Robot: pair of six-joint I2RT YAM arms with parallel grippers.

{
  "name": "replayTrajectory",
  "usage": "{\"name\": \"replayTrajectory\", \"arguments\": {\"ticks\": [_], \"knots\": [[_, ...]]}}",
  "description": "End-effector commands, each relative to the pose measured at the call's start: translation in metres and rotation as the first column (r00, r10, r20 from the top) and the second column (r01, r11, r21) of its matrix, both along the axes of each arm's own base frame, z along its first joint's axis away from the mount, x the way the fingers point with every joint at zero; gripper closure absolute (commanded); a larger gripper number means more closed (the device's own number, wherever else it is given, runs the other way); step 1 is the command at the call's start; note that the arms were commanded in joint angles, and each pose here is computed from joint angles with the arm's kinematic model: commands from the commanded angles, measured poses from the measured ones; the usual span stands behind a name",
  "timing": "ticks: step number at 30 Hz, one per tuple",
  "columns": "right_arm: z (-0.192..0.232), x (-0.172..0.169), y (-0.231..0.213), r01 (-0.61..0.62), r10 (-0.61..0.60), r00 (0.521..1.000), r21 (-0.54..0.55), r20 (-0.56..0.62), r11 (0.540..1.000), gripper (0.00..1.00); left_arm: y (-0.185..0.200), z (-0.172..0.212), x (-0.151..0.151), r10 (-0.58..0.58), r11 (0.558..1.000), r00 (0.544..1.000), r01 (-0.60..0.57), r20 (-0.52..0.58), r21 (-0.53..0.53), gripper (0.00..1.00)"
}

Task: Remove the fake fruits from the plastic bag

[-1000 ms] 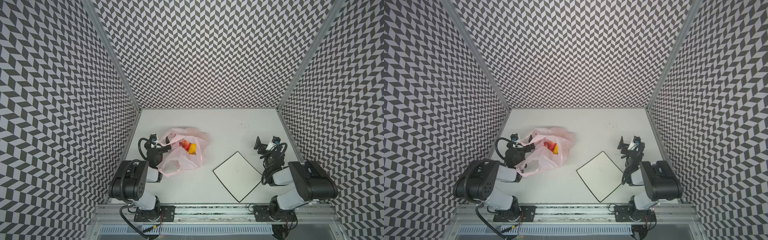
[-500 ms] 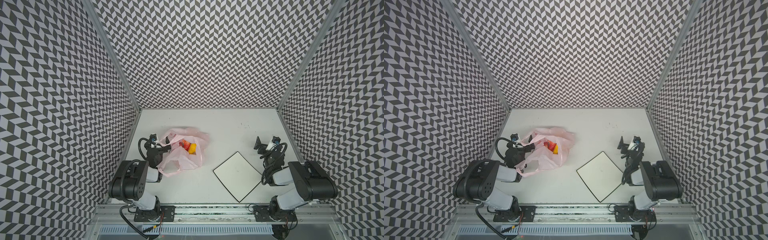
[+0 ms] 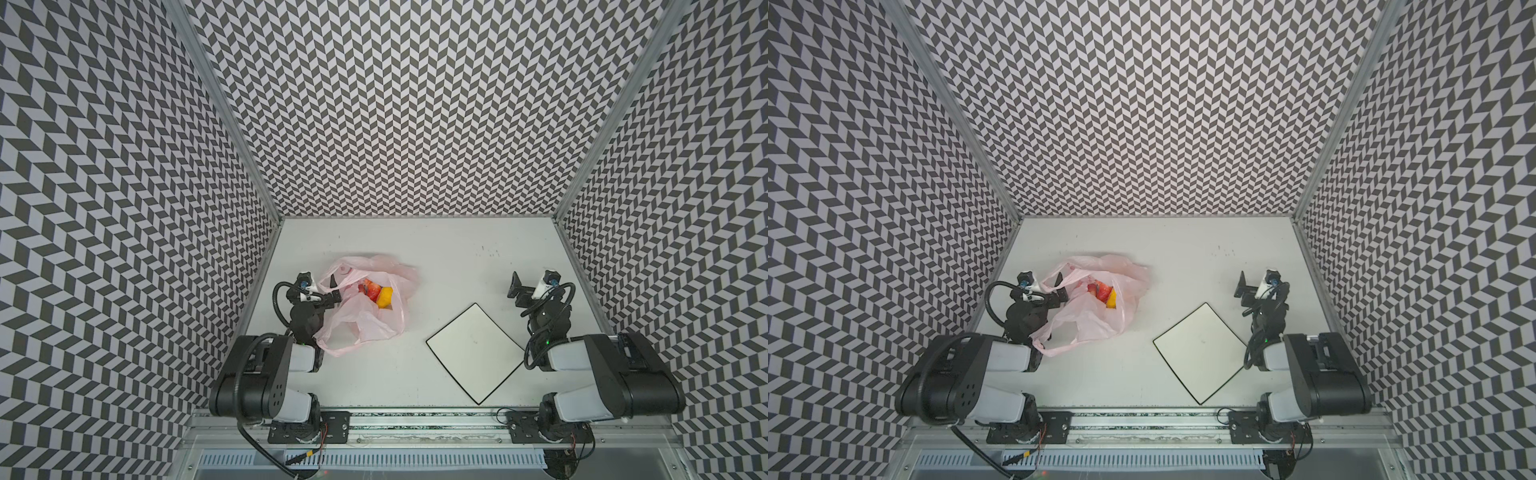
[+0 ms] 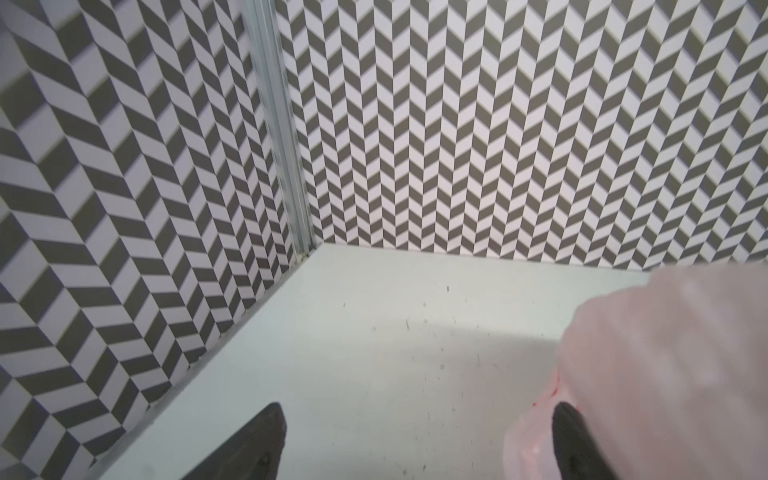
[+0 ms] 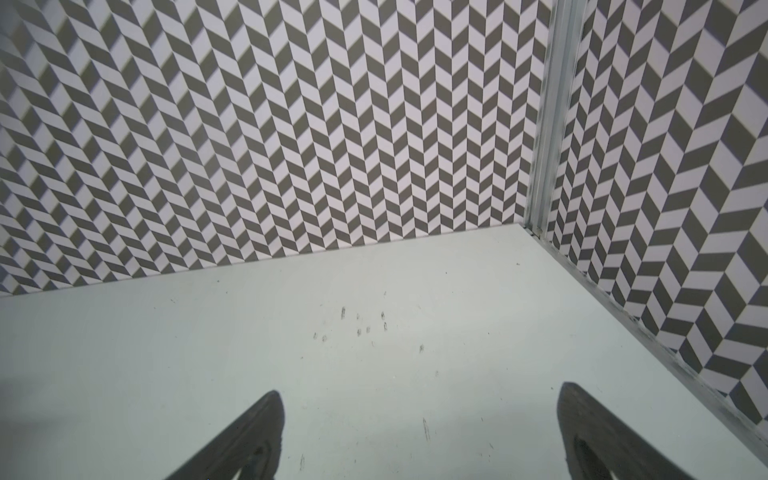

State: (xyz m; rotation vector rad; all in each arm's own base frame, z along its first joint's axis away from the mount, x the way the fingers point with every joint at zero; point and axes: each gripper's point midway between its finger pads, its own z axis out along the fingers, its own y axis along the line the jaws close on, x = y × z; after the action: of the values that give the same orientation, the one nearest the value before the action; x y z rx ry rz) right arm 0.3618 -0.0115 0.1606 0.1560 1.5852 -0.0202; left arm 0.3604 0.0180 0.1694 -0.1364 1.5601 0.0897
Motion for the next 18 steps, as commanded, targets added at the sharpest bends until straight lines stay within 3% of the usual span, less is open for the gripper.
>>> {"name": "replayTrajectory", "arguments": {"ticks": [1,5,8,11,15,18], "knots": [[0.025,-0.007,0.003,-0.011,0.011,1.0,-0.006,0.027,1.0,0.0,0.015,0.019,-0.011,0.08,0.997,0.997,-0.08,0.015,-0.009,0.0],[0.044,-0.018,-0.003,0.025,-0.024,1.0,0.046,-0.019,0.999,0.01,0.023,0.037,-0.022,0.121,0.992,0.993,-0.122,-0.006,-0.022,0.0],[0.058,-0.029,-0.007,0.056,-0.051,0.998,0.15,-0.039,0.987,0.0,0.023,0.056,-0.033,0.121,0.989,0.993,-0.12,0.009,-0.087,0.0],[0.079,-0.034,0.021,-0.107,0.116,0.993,0.202,-0.034,0.973,0.01,0.022,0.073,-0.04,0.111,0.974,0.994,-0.112,-0.013,-0.198,0.0],[0.086,-0.042,0.041,-0.188,0.222,0.975,0.43,-0.031,0.883,0.01,0.008,0.083,-0.046,0.039,0.918,0.992,-0.083,-0.12,-0.388,0.0],[0.093,-0.047,0.066,-0.309,0.362,0.932,0.47,-0.024,0.827,0.04,-0.003,0.081,-0.058,-0.018,0.858,0.969,-0.111,-0.246,-0.501,0.0]]}}
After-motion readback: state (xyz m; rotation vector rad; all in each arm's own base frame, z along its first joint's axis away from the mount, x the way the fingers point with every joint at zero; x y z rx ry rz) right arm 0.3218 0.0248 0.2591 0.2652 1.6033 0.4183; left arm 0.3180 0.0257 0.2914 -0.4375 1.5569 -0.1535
